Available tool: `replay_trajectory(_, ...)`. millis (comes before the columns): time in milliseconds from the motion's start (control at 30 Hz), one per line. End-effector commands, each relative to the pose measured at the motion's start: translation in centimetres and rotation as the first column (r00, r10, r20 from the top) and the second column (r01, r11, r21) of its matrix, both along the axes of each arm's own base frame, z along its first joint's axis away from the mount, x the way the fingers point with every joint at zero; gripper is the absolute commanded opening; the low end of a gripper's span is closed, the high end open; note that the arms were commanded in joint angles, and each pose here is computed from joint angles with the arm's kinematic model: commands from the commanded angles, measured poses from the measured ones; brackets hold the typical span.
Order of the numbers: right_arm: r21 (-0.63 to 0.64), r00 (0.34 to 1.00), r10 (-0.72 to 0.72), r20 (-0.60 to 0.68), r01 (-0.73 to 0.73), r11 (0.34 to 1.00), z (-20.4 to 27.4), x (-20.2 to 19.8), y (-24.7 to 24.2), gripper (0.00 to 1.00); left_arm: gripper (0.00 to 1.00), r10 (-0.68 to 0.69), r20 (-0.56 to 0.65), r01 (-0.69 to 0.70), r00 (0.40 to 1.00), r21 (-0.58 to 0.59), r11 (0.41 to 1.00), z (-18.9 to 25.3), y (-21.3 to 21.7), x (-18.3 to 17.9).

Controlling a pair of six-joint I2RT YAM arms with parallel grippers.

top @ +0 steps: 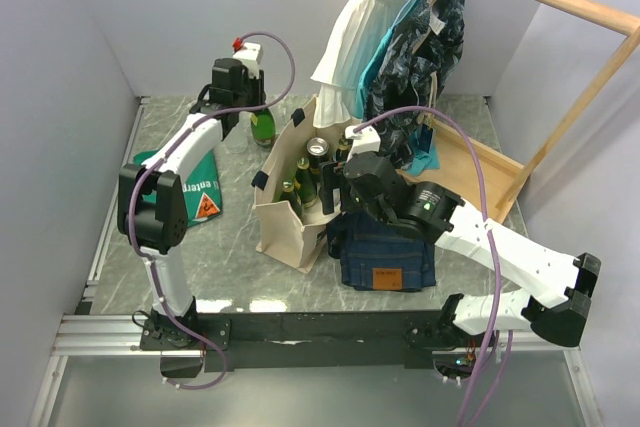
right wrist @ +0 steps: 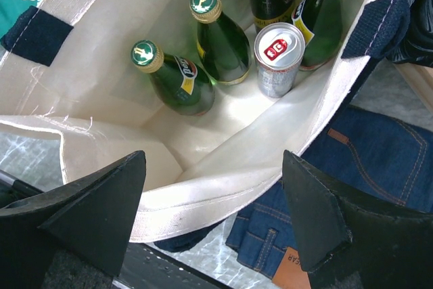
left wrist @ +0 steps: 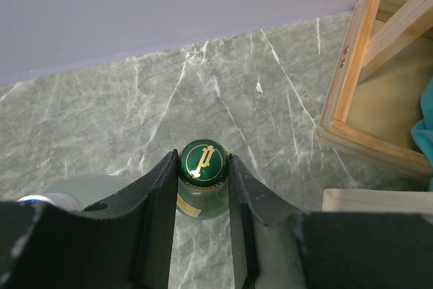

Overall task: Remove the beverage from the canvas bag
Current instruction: Place the drink at the center of the board.

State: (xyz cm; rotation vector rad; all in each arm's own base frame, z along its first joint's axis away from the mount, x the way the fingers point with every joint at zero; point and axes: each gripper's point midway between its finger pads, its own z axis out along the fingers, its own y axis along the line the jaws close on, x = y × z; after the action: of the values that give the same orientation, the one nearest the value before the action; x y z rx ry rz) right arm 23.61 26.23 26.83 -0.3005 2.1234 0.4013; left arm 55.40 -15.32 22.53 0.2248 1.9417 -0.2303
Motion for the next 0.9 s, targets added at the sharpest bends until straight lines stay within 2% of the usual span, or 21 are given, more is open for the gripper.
replay_trajectory(0, 0.035, 0.999, -0.021, 0.033, 0.020, 0.999, 1.8, 0.4, 0.1, 0.88, 0.01, 0.029, 0.278, -0.012, 0.960, -0.061, 0.998, 9.7, 0.0, 2.4)
replay_trajectory(867, 0.030, 0.998, -0.041, 0.041, 0.040, 0.999, 1.9, 0.4, -0.6, 0.88, 0.01, 0.029, 0.237, -0.021, 0.971, -0.039, 0.999, 8.2, 0.1, 2.8)
